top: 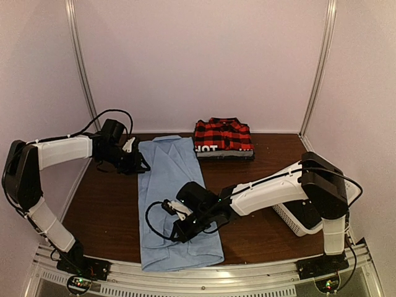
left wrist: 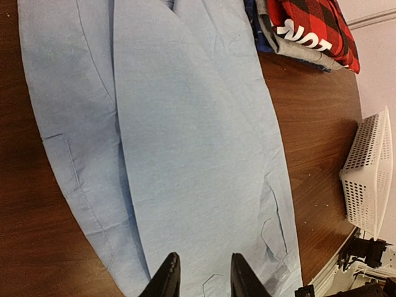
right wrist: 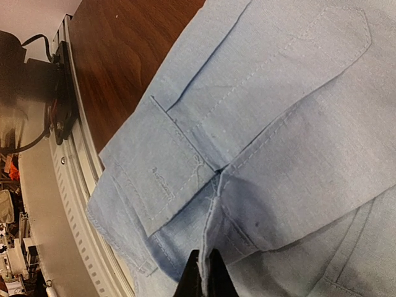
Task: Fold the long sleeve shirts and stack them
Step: Fold the sleeve of the rectangle-folded shirt.
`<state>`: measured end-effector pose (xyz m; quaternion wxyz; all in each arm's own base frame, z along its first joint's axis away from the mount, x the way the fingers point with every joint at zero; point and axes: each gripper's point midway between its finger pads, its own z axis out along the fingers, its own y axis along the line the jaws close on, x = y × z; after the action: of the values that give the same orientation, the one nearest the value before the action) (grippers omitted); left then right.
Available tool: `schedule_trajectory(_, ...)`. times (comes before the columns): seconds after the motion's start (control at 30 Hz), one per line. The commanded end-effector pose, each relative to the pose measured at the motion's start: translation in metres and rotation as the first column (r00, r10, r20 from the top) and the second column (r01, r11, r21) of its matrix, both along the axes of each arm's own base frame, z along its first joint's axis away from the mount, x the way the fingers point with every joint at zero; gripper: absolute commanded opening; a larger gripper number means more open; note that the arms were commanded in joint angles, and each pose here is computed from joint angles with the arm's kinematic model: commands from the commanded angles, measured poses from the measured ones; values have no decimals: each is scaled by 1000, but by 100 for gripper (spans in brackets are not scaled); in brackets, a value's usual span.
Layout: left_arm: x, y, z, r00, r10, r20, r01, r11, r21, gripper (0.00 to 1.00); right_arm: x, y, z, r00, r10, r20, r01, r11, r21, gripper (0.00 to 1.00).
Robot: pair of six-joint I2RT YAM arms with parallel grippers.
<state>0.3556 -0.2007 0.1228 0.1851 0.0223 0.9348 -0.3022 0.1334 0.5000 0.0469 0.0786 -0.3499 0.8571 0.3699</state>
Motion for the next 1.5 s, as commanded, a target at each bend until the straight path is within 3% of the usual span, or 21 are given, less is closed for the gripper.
schedule_trajectory(0.0,2,-1,-1,1000,-1,12,1,1000,-30,30,-4,3,18,1000,5,10,-5,999,43,2)
schedule_trajectory(0.27,0,-2,-5,1000,-3,3,3,999,-35,29,-3,4,24,1000,-1,15,1,998,55,7)
schedule_trajectory(0.6,-1,-5,-9,1000,-8,-11,8,998,-54,29,-10,8,24,1000,8,5,-8,998,64,7)
schedule_trajectory(0.67,0,-6,-11,1000,-9,-14,8,998,-58,30,-11,8,25,1000,10,5,-10,998,64,11)
schedule_trajectory(0.87,7,-14,-11,1000,-16,-17,14,995,-99,29,0,6,54,998,-27,58,21,995,102,36)
schedule_trajectory(0.97,17,-21,-10,1000,-18,-14,16,991,-130,30,19,-2,73,991,-89,102,76,989,126,49)
schedule_trajectory(1.07,30,-32,-7,1000,-23,2,23,985,-170,29,49,-20,87,972,-197,130,177,973,151,53)
schedule_trajectory(1.33,79,-64,-24,998,-51,20,54,982,-180,29,113,-89,118,861,-494,122,454,855,250,52)
schedule_trajectory(1.47,111,-72,-37,998,-48,33,52,986,-158,29,117,-113,134,826,-550,123,498,815,296,52)
